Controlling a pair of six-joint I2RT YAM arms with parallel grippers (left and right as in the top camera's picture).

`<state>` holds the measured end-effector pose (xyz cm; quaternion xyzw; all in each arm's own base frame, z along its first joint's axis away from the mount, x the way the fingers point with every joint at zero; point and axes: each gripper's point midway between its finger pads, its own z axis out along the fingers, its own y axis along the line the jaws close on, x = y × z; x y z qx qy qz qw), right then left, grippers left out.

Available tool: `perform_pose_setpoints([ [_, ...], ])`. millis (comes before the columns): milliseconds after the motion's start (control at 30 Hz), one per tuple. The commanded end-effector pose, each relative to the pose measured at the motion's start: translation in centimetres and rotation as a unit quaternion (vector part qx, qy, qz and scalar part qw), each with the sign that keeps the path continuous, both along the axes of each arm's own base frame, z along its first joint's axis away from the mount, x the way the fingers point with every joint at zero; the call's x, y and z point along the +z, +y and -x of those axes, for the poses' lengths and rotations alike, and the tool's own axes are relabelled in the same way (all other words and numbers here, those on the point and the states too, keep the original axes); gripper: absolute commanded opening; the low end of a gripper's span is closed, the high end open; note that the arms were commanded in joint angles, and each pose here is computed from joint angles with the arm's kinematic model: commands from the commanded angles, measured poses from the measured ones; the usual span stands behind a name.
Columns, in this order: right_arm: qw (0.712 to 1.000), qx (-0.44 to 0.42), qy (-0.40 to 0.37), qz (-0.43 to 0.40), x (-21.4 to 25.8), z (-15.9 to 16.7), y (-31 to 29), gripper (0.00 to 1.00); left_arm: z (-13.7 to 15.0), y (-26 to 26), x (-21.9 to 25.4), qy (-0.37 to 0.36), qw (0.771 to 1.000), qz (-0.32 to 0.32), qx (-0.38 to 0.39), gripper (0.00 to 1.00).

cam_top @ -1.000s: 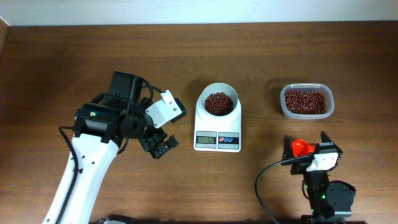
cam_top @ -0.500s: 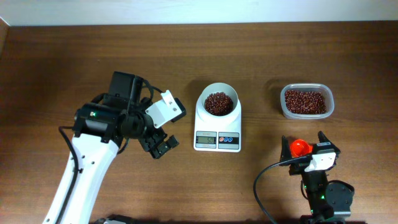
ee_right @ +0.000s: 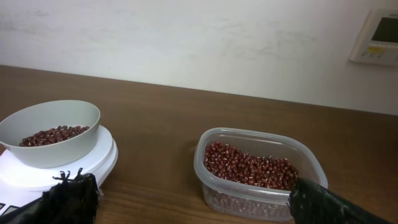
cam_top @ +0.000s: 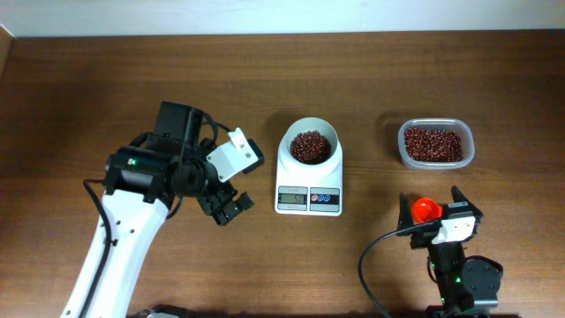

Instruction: Scoop and weigh 50g on scale

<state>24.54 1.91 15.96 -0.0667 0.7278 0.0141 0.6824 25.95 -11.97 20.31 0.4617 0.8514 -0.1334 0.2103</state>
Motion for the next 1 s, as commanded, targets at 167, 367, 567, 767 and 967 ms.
perform_pose_setpoints([
  [167,1.0,0.012,0.002,-0.004,-0.25,0.1,0.68,0.99,0.17,-0.08,0.49,-0.009,1.0,0.007,-0.004,0.99],
  [367,1.0,0.008,0.002,-0.004,-0.25,0.08,0.49,0.99,0.17,-0.09,0.5,-0.009,1.0,0.008,-0.004,0.99],
  [567,1.0,0.008,0.001,-0.004,-0.18,0.07,0.49,0.99,0.17,-0.08,0.49,-0.009,1.0,0.007,-0.004,0.99],
  [767,1.0,0.008,0.001,-0.004,-0.18,0.07,0.49,0.99,0.17,-0.08,0.49,-0.009,1.0,0.007,-0.004,0.99],
  [967,1.0,0.008,0.001,-0.004,-0.19,0.07,0.49,0.99,0.17,-0.08,0.49,-0.009,1.0,0.007,-0.004,0.99],
])
